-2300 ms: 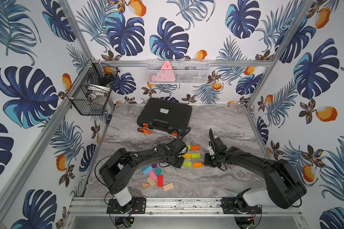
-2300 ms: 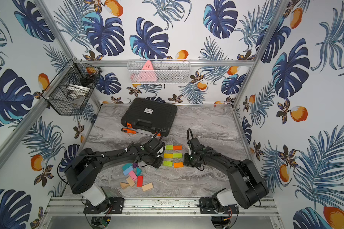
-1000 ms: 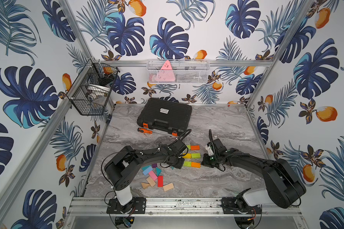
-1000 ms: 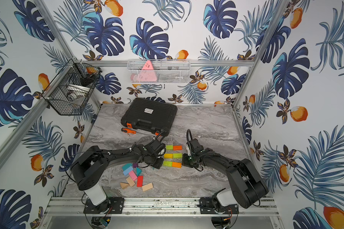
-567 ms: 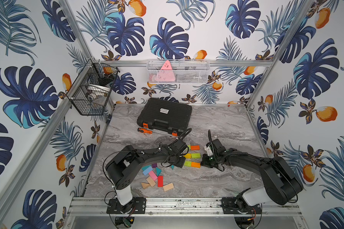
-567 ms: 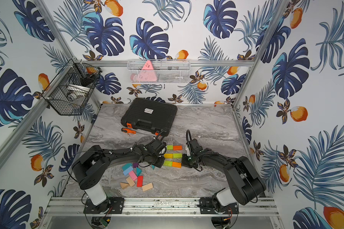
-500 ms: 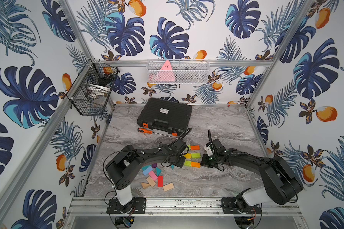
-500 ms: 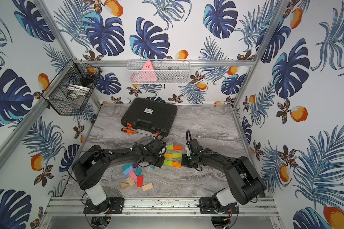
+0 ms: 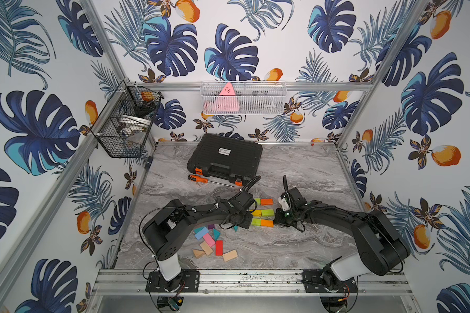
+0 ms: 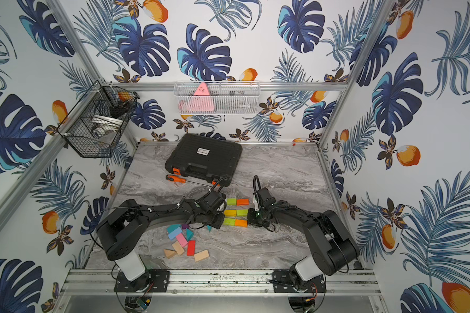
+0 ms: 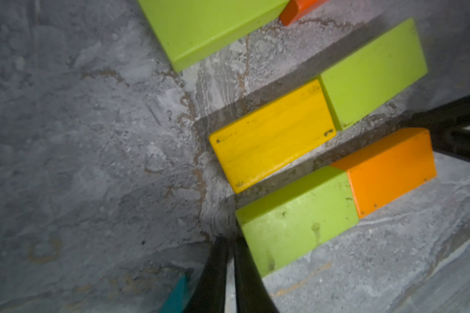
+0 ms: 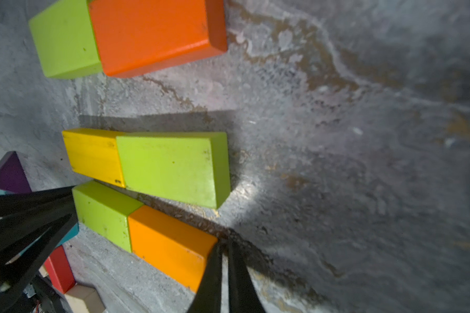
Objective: Assemble a piece of candy with building blocks
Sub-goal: Assemble the building block at the center of the board.
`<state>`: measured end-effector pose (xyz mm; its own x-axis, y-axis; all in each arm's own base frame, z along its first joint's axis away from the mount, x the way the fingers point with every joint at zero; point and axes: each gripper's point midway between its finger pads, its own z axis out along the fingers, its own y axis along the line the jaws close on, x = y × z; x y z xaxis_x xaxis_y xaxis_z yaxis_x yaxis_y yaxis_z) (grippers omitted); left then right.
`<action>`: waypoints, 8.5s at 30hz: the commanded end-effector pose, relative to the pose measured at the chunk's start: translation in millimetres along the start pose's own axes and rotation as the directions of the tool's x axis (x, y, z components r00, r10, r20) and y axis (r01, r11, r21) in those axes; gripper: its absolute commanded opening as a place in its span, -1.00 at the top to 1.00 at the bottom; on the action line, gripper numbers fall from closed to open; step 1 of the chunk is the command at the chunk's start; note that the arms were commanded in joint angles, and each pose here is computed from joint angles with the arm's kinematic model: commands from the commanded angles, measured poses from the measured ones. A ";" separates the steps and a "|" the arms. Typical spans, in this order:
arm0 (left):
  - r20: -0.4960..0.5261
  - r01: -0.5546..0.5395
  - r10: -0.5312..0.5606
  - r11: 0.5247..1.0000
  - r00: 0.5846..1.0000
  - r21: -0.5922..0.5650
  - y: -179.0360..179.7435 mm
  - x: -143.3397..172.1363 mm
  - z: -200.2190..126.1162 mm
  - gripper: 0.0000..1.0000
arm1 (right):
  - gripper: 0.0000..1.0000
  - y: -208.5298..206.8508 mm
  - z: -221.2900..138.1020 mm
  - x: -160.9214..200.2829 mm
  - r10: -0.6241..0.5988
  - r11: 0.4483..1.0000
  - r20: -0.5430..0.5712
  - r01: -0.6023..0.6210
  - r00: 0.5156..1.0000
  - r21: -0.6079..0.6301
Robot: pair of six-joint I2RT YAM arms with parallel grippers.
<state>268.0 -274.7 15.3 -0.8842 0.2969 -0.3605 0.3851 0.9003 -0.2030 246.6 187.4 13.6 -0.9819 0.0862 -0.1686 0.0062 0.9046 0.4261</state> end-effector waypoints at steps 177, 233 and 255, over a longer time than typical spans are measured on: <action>-0.079 0.029 -0.033 0.998 0.996 -0.052 17.0 28.6 25.5 0.57 | 0.66 -13.8 12.7 -26.2 0.054 0.998 0.040 -0.054 0.998 -0.015; 0.095 0.250 -0.237 0.955 0.967 -0.163 93.3 -34.4 24.8 0.25 | 0.60 -39.2 -4.1 -99.7 0.112 0.992 0.182 -0.119 0.977 0.031; 0.061 0.275 -0.277 0.961 0.959 0.039 67.9 -34.5 33.6 0.41 | 0.63 -27.6 13.7 -90.2 0.144 0.988 0.108 -0.137 0.984 -0.065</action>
<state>380.3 -250.4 18.8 -0.8355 -0.0260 -0.5489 0.2030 0.9136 -0.3522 354.2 164.7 17.4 -0.9268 0.2598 -0.2712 0.0816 0.8442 0.5298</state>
